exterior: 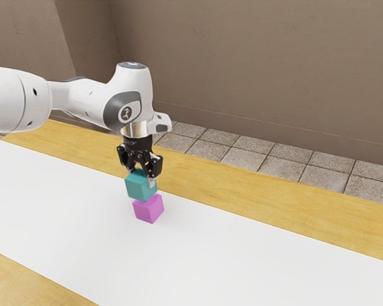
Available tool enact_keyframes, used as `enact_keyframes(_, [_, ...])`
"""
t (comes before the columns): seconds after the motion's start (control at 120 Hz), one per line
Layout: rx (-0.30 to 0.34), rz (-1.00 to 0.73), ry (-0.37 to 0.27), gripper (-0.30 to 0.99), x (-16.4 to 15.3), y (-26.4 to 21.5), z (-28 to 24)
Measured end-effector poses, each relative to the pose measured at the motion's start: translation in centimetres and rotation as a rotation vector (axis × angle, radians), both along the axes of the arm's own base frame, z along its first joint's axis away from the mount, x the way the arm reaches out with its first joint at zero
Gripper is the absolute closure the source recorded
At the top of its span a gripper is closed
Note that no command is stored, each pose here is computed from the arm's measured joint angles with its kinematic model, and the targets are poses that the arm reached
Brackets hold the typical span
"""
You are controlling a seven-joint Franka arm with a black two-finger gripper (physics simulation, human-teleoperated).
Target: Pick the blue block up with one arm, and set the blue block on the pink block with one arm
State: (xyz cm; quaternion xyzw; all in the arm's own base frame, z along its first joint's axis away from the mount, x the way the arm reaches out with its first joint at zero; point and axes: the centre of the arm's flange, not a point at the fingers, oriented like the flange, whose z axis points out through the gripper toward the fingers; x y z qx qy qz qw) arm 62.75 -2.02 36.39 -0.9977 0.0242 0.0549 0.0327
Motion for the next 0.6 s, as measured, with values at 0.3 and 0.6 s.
enact_keyframes(0.3, [-0.014, -0.008, 0.002, 0.1, -0.1, -0.1, 0.4])
enact_keyframes(0.6, [-0.019, -0.012, -0.13, 0.03, -1.3, -0.1, 11.3])
